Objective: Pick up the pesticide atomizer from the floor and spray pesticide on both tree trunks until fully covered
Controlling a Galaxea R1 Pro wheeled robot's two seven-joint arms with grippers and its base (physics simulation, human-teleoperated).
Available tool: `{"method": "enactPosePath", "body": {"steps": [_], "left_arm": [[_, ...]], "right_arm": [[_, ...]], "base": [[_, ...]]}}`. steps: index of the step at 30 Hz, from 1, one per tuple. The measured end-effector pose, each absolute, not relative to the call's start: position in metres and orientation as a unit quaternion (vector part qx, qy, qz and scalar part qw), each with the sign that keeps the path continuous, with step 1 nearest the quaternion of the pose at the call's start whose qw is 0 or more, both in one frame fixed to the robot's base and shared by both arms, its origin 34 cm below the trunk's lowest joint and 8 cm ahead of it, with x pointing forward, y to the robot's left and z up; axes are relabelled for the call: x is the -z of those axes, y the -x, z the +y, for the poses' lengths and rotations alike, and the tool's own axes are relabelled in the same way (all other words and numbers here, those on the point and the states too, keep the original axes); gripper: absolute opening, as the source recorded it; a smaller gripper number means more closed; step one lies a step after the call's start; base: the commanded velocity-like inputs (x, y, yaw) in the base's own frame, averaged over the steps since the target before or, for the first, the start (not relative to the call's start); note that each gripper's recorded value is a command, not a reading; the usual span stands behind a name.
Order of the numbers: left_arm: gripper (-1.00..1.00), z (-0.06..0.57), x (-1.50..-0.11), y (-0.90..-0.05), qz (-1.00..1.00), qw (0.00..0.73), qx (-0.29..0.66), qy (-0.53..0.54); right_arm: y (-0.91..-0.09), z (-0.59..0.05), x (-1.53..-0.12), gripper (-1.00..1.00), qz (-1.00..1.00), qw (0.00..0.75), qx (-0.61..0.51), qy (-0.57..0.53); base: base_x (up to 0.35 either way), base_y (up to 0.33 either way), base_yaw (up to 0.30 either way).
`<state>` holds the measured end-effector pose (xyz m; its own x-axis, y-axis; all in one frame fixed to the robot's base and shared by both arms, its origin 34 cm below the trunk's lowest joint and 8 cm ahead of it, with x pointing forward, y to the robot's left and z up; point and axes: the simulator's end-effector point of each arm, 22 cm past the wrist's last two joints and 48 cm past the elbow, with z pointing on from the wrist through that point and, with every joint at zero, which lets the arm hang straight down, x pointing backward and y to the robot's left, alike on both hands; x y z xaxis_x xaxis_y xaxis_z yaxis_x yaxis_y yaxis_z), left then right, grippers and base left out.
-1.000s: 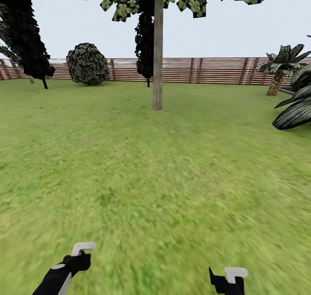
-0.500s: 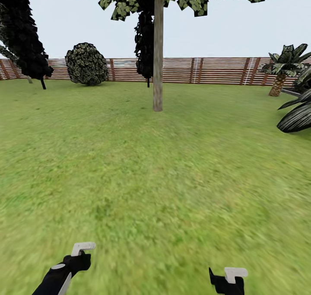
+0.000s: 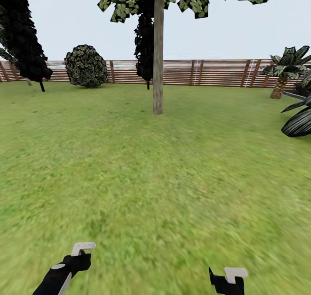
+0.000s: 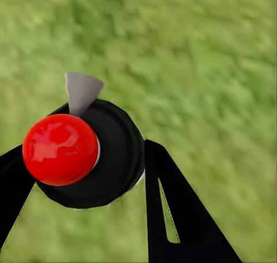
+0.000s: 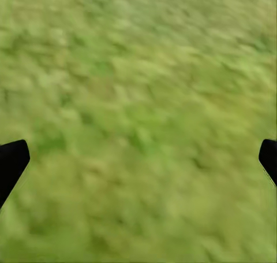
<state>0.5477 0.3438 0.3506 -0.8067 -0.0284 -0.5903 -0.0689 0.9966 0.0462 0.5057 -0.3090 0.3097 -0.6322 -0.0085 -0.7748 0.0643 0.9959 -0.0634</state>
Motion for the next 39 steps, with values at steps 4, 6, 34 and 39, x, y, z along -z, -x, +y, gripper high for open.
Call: {"method": "enactPosePath", "body": {"steps": [4,6,34,39], "left_arm": [[-1.0,0.3434,-0.3506,-0.5478,0.95,0.31,-0.033,0.025],[-1.0,0.3435,-0.3508,-0.548,0.95,0.31,-0.032,0.025],[-1.0,0.344,-0.3511,-0.5482,0.95,0.31,-0.033,0.025],[-1.0,0.3434,-0.3509,-0.5481,0.95,0.31,-0.033,0.024]], "right_arm": [[-0.5058,-0.3089,-0.3097,1.0,0.902,0.429,0.042,-0.015],[-0.5058,-0.3089,-0.3097,1.0,0.902,0.429,0.042,-0.015],[-0.5055,-0.3084,-0.3096,1.0,0.902,0.428,0.042,-0.016],[-0.5057,-0.3083,-0.3097,1.0,0.902,0.429,0.042,-0.016]], "base": [[0.344,0.0,0.0],[0.344,0.0,0.0],[0.344,0.0,0.0],[0.344,0.0,0.0]]}}
